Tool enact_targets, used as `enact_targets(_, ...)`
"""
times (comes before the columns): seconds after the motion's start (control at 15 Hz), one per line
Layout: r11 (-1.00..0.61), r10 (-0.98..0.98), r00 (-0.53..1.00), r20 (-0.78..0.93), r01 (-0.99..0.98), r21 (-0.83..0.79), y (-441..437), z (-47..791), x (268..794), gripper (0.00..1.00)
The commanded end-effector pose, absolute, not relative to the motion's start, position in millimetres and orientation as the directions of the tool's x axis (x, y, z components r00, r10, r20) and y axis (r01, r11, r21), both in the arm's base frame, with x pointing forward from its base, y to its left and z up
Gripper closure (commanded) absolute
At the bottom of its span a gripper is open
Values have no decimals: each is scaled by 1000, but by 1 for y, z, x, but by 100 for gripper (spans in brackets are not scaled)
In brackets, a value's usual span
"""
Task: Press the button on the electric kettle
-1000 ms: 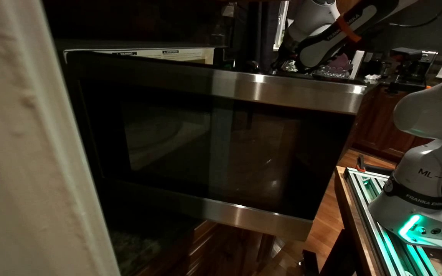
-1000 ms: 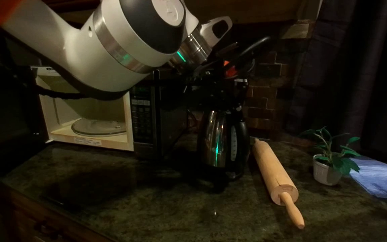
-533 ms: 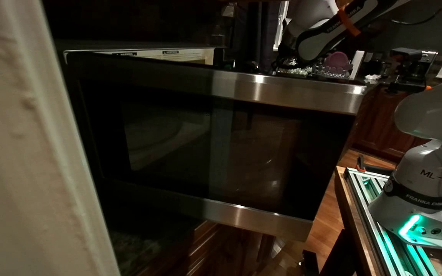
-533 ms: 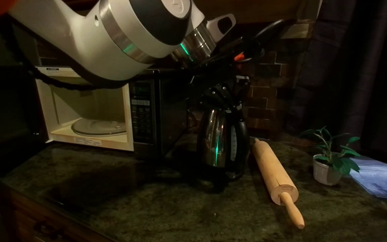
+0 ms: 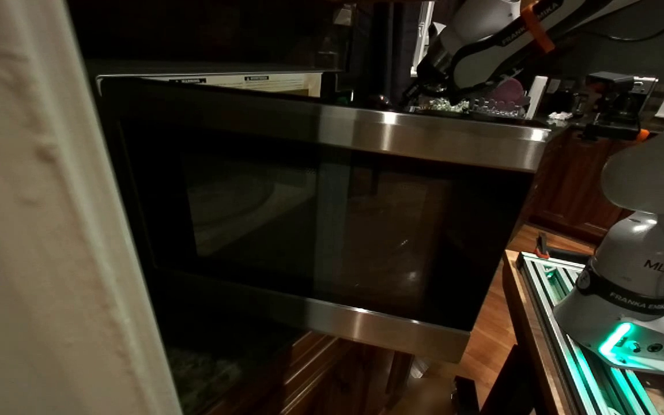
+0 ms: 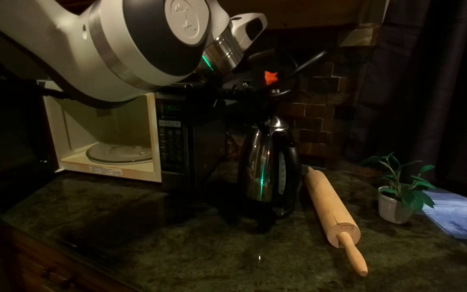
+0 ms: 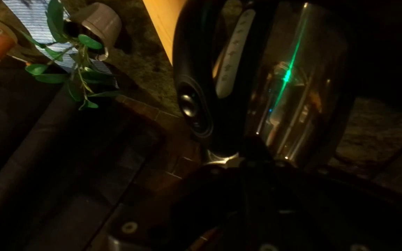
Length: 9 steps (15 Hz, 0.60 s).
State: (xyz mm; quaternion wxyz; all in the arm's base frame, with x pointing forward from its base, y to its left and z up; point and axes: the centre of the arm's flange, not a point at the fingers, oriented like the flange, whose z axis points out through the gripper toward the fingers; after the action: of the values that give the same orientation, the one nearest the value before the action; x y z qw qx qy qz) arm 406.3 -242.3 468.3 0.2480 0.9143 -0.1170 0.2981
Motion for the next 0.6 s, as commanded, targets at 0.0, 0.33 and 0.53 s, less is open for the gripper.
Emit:
enact_targets(0.0, -879, -30, 782, 622, -317, 356, -231, 470, 385, 100)
enact_targets(0.33, -918, 16, 819, 573, -215, 333, -212, 469, 362, 100)
enact_targets(0.53, -936, 65, 835, 546, -138, 323, -194, 464, 351, 100)
